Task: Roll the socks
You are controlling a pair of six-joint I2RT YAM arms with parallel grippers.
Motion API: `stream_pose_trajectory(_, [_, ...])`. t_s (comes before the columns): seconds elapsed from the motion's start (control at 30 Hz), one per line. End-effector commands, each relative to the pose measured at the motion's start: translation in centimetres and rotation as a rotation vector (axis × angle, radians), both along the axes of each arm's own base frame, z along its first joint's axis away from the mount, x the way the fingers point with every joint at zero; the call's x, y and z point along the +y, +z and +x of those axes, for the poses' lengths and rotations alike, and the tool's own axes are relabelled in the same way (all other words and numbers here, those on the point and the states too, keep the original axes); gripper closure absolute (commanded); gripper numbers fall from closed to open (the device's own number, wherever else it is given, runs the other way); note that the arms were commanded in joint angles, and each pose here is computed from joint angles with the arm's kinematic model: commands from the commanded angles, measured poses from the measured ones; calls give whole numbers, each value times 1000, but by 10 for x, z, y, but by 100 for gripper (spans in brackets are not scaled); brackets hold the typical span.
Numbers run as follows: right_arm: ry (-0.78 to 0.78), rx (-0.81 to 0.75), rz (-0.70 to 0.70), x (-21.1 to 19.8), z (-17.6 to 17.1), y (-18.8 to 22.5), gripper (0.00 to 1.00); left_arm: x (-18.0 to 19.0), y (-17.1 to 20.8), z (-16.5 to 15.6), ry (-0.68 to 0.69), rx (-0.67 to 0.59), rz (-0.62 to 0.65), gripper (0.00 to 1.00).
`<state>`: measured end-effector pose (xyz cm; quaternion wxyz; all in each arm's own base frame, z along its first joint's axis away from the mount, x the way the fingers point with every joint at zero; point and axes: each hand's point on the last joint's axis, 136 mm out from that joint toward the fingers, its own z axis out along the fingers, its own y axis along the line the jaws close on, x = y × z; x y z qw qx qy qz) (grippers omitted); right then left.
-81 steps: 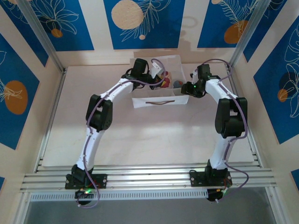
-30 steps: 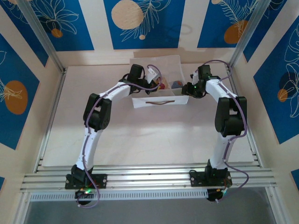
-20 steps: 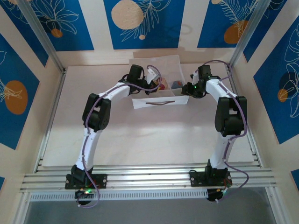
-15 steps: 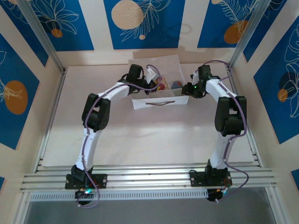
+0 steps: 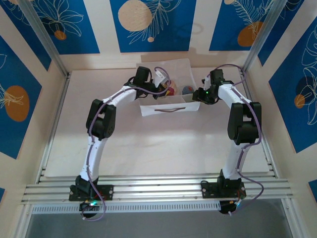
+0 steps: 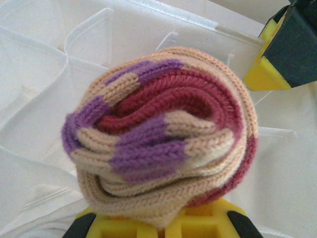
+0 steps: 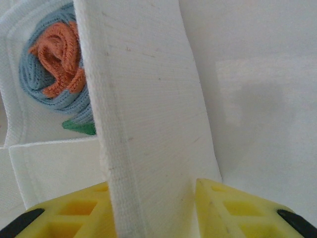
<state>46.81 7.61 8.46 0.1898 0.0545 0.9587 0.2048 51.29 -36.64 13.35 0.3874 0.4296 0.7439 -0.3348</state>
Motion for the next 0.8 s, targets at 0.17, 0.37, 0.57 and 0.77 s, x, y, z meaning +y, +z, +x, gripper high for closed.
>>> stream_pose_trajectory(0.17, [7,33,9,1,-1,-8,58,-6,-42,-1,-19,8,165,100])
stream_pose_trajectory(0.37, [17,23,14,4,0,-6,58,-19,-38,-1,-43,-16,166,100])
stream_pose_trajectory(0.57, [26,34,16,10,-1,-10,58,-35,-2,3,-62,-67,98,100])
stream_pose_trajectory(0.77, [31,35,18,12,-1,-10,58,-42,28,7,-62,-104,32,100])
